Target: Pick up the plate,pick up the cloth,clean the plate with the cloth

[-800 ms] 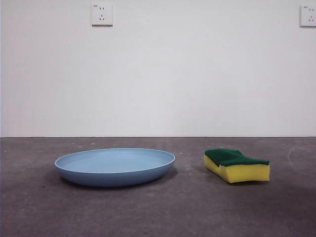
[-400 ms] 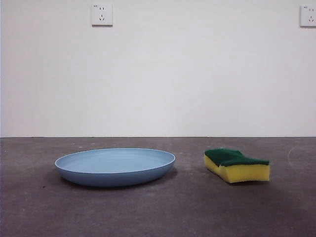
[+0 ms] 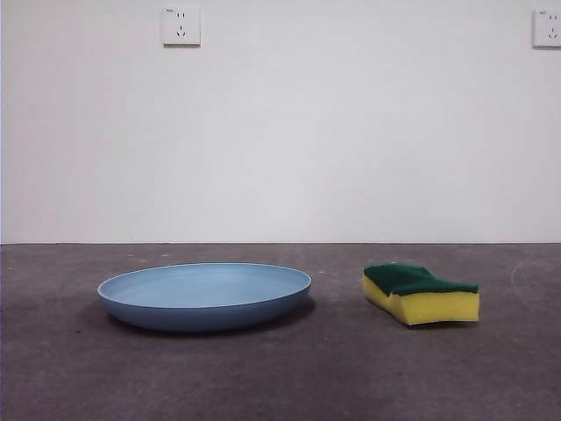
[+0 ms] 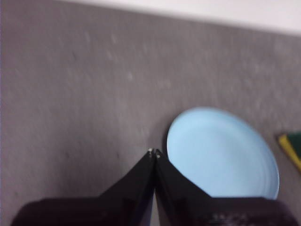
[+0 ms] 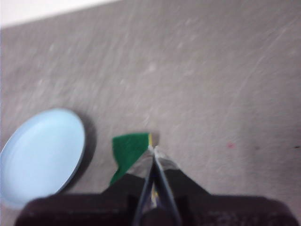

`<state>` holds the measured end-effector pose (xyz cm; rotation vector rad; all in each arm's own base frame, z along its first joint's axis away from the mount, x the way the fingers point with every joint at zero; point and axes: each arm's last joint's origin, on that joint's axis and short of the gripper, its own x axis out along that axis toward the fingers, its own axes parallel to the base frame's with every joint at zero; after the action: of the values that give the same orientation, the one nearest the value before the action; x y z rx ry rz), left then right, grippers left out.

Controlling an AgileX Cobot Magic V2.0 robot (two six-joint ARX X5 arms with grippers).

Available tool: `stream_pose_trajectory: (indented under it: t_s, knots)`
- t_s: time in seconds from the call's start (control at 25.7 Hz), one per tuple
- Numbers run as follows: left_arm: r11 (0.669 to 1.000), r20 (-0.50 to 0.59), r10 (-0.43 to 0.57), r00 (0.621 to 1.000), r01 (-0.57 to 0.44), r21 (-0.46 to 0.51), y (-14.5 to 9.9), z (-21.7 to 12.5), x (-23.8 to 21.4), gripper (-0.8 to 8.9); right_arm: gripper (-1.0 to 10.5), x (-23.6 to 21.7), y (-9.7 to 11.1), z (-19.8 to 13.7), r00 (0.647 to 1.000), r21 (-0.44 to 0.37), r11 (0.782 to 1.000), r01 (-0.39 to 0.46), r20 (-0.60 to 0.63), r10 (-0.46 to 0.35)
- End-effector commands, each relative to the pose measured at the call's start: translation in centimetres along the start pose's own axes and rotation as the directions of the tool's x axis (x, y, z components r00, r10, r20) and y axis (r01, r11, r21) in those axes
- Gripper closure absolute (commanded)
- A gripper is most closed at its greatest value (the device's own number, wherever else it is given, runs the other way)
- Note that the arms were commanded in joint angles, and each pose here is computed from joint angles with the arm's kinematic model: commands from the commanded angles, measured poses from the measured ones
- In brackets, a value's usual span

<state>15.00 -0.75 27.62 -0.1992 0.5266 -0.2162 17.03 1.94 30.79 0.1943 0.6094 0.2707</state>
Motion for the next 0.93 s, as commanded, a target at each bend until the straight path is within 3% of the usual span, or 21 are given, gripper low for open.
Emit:
stream_pose_trajectory:
  t_s: [0.04, 0.31, 0.39, 0.43, 0.51, 0.62, 0.74, 0.93]
  knots:
    - [1.0, -0.103, -0.006, 0.995, 0.007, 0.008, 0.3, 0.6, 1.6, 8.18, 9.5, 1.2, 0.1, 1.1, 0.994, -0.049, 0.997, -0.06, -0.092, 0.056]
    - [0.995, -0.227, -0.094, 0.969, 0.085, -0.05, 0.7, 0.8, 4.4, 7.71, 9.0, 3.9, -0.3, 1.5, 0.966, -0.008, 0.992, -0.126, -0.229, 0.121]
    - [0.994, -0.258, -0.096, 0.961, 0.081, -0.069, 0.9, 0.6, 5.1, 5.06, 7.1, 4.3, -0.5, 1.3, 0.962, 0.002, 0.993, -0.118, -0.249, 0.115]
    - [0.991, -0.271, -0.121, 0.955, 0.103, -0.079, 0.9, 0.5, 5.4, 4.34, 5.9, 4.4, -0.5, 1.3, 0.961, 0.004, 0.993, -0.118, -0.251, 0.115]
    - [0.983, -0.278, -0.171, 0.945, 0.144, -0.115, 0.9, 0.4, 6.2, 4.36, 5.0, 4.3, -0.5, 1.3, 0.961, 0.012, 0.993, -0.116, -0.25, 0.115]
    - [0.972, -0.264, -0.219, 0.939, 0.186, -0.143, 0.5, 0.6, 8.0, 4.36, 5.0, 4.4, -0.3, 1.3, 0.96, 0.031, 0.993, -0.117, -0.253, 0.121]
    - [0.97, -0.32, -0.231, 0.919, 0.19, -0.154, 0.2, 1.1, 10.8, 4.36, 5.0, 4.4, 0.0, 1.3, 0.957, 0.036, 0.992, -0.125, -0.258, 0.13]
    - [0.987, -0.419, -0.156, 0.894, 0.126, -0.099, -0.4, 1.9, 15.8, 4.36, 5.1, 4.4, 0.2, 1.1, 0.952, 0.042, 0.991, -0.129, -0.273, 0.136]
